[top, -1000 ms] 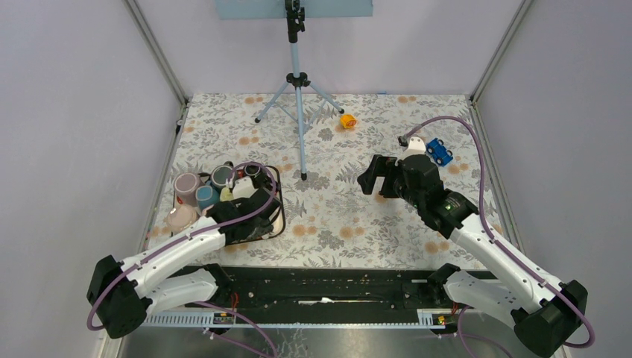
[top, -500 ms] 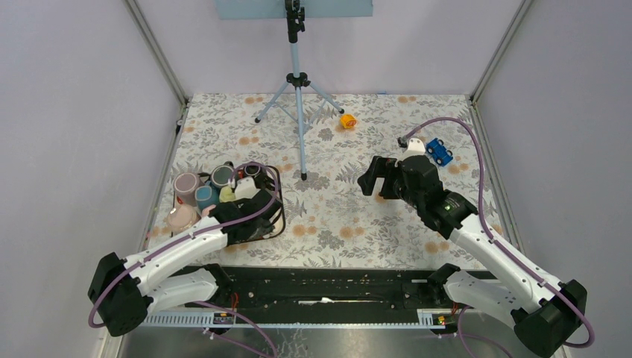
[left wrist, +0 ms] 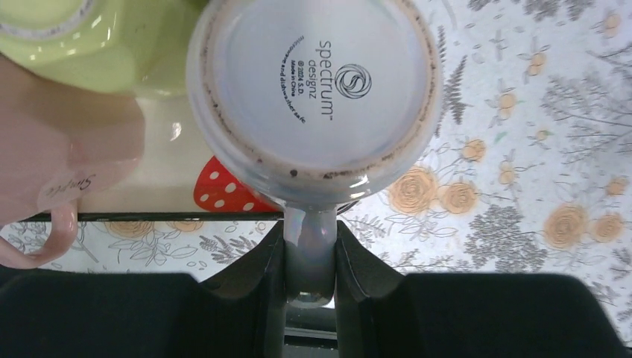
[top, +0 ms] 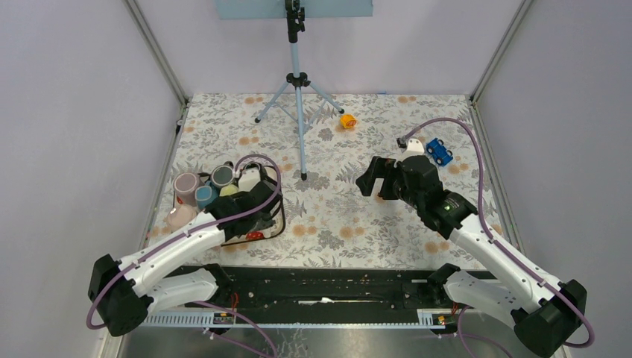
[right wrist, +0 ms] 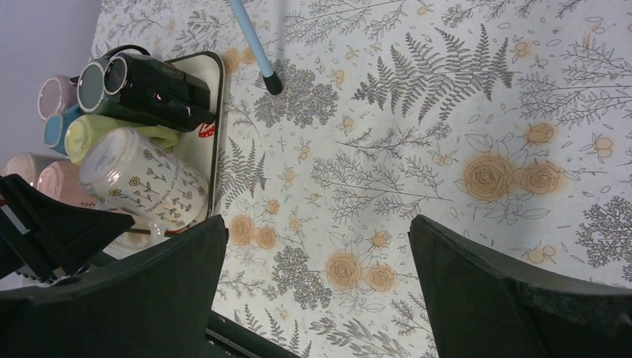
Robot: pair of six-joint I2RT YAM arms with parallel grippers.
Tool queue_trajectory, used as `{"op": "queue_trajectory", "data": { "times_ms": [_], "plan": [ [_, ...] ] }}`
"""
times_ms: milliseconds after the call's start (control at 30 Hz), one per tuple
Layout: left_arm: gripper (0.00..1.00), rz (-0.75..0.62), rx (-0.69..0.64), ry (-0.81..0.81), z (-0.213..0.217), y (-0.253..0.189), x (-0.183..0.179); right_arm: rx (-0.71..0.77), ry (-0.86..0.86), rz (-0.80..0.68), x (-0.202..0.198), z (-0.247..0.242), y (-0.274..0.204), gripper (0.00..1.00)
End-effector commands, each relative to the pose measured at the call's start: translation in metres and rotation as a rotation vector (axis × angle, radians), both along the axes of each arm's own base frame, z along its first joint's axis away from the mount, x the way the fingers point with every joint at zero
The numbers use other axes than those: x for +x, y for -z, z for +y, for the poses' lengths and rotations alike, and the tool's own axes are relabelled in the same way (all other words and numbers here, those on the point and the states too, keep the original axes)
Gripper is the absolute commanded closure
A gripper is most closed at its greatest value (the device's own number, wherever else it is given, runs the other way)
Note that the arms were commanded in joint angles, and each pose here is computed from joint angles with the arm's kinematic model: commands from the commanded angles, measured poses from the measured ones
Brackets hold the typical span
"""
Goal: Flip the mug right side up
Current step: Turn over the cup on the tray.
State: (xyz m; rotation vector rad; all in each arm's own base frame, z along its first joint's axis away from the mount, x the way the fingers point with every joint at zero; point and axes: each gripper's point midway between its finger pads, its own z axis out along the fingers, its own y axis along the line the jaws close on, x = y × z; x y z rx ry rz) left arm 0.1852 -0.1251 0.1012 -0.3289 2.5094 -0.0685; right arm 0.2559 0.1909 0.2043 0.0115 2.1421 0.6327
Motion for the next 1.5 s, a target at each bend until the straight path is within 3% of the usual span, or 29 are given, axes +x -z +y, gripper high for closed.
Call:
{"op": "queue_trajectory", "data": {
  "times_ms": [0,367,867,1100,1333,1467],
  "plan": [
    [1.00,-0.151,-0.079,0.037,-0.019,-0.050,0.026,0.065,-0.028,-0.024,0.000,0.011,-0.011,0.00],
    [1.00,-0.171,-0.157,0.046,-0.038,-0.070,0.035,0.127,-0.122,0.003,-0.008,0.031,-0.002,0.00],
    [1.00,-0.149,-0.205,0.041,-0.056,-0.095,0.055,0.100,-0.265,-0.145,-0.009,0.067,-0.002,0.00],
    [1.00,-0.161,-0.288,0.035,-0.061,-0.117,0.067,0.119,-0.334,-0.192,-0.014,0.093,-0.012,0.00],
    [1.00,-0.182,-0.399,0.029,-0.070,-0.135,0.077,0.276,-0.398,-0.155,-0.025,0.122,-0.023,0.07],
    [1.00,-0.168,-0.448,0.036,-0.076,-0.141,0.080,0.201,-0.417,-0.231,-0.029,0.131,-0.029,0.08]
  ]
}}
